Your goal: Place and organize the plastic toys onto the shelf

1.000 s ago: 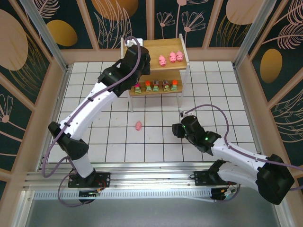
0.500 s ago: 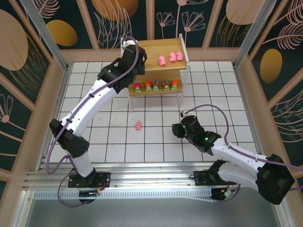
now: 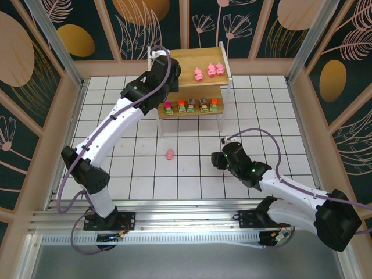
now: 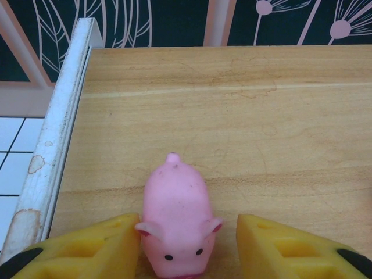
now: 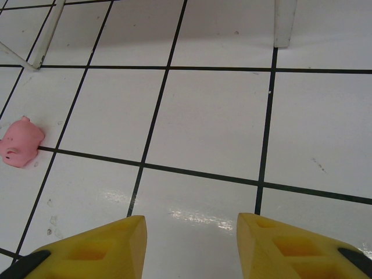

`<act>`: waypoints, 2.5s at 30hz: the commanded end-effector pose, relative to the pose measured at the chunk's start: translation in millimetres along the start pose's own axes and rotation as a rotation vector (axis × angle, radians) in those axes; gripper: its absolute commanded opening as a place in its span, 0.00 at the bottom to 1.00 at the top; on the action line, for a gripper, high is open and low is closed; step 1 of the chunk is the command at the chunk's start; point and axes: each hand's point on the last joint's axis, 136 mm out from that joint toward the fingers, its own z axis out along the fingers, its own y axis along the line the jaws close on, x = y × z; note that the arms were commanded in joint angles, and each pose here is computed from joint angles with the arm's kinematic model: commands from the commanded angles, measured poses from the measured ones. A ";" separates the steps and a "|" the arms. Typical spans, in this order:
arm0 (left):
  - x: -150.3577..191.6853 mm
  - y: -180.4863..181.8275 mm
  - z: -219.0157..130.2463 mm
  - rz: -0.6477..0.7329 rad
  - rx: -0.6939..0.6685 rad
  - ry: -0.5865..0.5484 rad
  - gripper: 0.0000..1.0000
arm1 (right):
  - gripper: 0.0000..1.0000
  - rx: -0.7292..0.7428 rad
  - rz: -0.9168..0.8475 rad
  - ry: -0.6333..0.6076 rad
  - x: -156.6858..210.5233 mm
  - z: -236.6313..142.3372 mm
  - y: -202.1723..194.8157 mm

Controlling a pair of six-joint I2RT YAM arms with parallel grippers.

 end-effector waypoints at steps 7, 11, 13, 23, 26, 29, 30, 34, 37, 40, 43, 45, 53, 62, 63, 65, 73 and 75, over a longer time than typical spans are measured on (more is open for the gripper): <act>-12.7 3.6 -4.9 -0.023 0.004 -0.043 0.53 | 0.46 -0.011 0.014 -0.017 -7.2 -1.5 3.8; -16.0 5.0 -11.3 -0.024 0.012 -0.064 0.54 | 0.46 -0.014 0.015 -0.020 -10.3 -3.1 5.5; -21.7 7.9 -20.9 -0.030 0.019 -0.086 0.54 | 0.47 -0.017 0.016 -0.021 -11.4 -4.0 6.9; -29.7 -1.7 -49.0 -0.001 0.085 -0.163 0.57 | 0.50 -0.029 0.011 -0.034 -19.0 -8.3 21.4; -32.1 -2.0 -56.0 0.003 0.098 -0.175 0.58 | 0.51 -0.038 0.006 -0.036 -21.8 -9.2 29.6; -34.2 0.5 -64.0 0.004 0.107 -0.190 0.58 | 0.52 -0.051 -0.001 -0.039 -24.6 -10.1 41.5; -34.0 1.9 -66.6 0.003 0.110 -0.193 0.58 | 0.52 -0.052 -0.005 -0.038 -24.8 -9.7 45.0; -32.9 12.1 -78.8 0.000 0.113 -0.218 0.58 | 0.53 -0.048 -0.018 -0.033 -26.4 -7.7 60.9; -26.0 21.2 -87.0 0.012 0.115 -0.229 0.58 | 0.54 -0.043 -0.026 -0.019 -24.4 -3.8 71.5; -12.0 30.9 -94.2 0.022 0.127 -0.236 0.58 | 0.55 -0.044 -0.033 -0.006 -23.6 1.0 82.9; 7.0 42.9 -99.5 0.019 0.136 -0.242 0.59 | 0.55 -0.047 -0.045 0.008 -23.0 7.4 95.3; 21.3 50.8 -100.0 0.019 0.131 -0.233 0.59 | 0.55 -0.049 -0.056 0.020 -21.2 12.4 103.8; 87.1 76.5 -86.0 0.027 0.091 -0.157 0.62 | 0.56 -0.046 -0.096 0.082 -7.1 36.6 137.5; 150.7 96.6 -57.7 -0.028 0.057 -0.084 0.64 | 0.56 -0.023 -0.107 0.148 8.2 63.1 166.0; 156.9 99.9 -54.2 -0.041 0.052 -0.079 0.64 | 0.56 -0.020 -0.107 0.155 9.4 66.1 168.2; 169.4 108.2 -47.8 -0.067 0.037 -0.070 0.65 | 0.56 -0.010 -0.109 0.168 11.9 70.7 171.4; 212.4 142.3 -30.5 -0.144 -0.036 -0.078 0.67 | 0.58 0.040 -0.116 0.217 20.4 91.5 179.9; 217.8 148.1 -28.5 -0.161 -0.046 -0.091 0.67 | 0.59 0.050 -0.115 0.225 21.9 96.0 181.4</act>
